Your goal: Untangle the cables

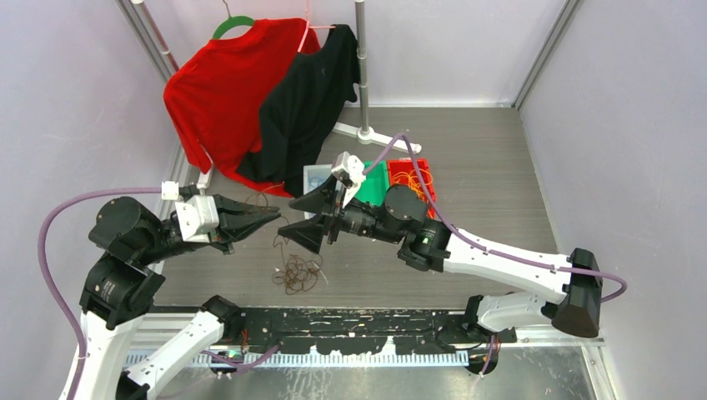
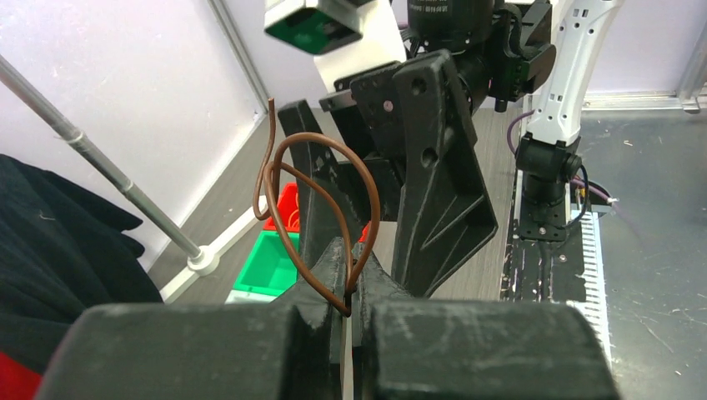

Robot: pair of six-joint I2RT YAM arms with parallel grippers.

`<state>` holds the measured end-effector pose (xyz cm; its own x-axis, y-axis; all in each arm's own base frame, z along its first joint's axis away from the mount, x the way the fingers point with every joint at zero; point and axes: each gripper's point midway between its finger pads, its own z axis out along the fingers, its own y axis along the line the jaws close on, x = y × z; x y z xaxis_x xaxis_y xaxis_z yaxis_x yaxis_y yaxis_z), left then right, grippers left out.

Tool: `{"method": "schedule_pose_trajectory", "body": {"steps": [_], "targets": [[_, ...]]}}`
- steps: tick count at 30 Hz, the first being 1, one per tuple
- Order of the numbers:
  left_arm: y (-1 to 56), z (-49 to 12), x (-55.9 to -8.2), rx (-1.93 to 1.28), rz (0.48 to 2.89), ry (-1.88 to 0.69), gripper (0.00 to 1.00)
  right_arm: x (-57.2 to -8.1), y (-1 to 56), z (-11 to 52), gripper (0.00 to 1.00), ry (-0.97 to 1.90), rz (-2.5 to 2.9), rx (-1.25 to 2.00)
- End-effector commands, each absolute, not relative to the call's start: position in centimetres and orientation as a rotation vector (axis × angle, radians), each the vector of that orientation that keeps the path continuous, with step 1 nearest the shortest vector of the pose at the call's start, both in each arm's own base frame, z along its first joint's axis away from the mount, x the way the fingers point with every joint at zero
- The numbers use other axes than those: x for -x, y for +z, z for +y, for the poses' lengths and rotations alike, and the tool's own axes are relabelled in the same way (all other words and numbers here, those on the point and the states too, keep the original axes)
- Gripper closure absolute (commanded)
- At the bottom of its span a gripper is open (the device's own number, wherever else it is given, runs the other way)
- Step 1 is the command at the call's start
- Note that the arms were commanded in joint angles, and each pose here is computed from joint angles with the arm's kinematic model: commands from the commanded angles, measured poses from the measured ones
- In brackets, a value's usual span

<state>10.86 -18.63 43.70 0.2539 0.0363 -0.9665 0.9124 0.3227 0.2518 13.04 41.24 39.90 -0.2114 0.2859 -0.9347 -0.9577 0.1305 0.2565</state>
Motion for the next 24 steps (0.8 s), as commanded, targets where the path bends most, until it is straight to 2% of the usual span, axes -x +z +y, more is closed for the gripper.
{"method": "schedule_pose_trajectory", "body": {"steps": [1,5,16,18,21,24], "targets": [[44.7,-18.5,-10.8,-1.059,1.124,-0.771,1.0,-13.4,41.4,38.9,0.25,1.381,1.324,0.675],[44.3,-18.5,-10.6,-1.064,1.126,-0.775,1.0,-11.9,41.8,38.9,0.23,1.43,1.38,0.748],[44.2,-18.5,-10.9,-1.064,1.125,-0.769,1.0,-11.0,40.6,42.7,0.31,1.511,1.479,0.906],[44.1,-18.5,-10.9,-1.065,1.125,-0.769,1.0,-11.1,40.1,43.2,0.38,1.504,1.511,0.922],[44.1,-18.5,-10.8,-1.066,1.123,-0.766,1.0,-11.7,38.8,43.3,0.55,1.449,1.574,0.941],[44.0,-18.4,-10.7,-1.069,1.118,-0.759,1.0,-12.6,38.7,42.6,0.86,1.423,1.586,0.911]]}}
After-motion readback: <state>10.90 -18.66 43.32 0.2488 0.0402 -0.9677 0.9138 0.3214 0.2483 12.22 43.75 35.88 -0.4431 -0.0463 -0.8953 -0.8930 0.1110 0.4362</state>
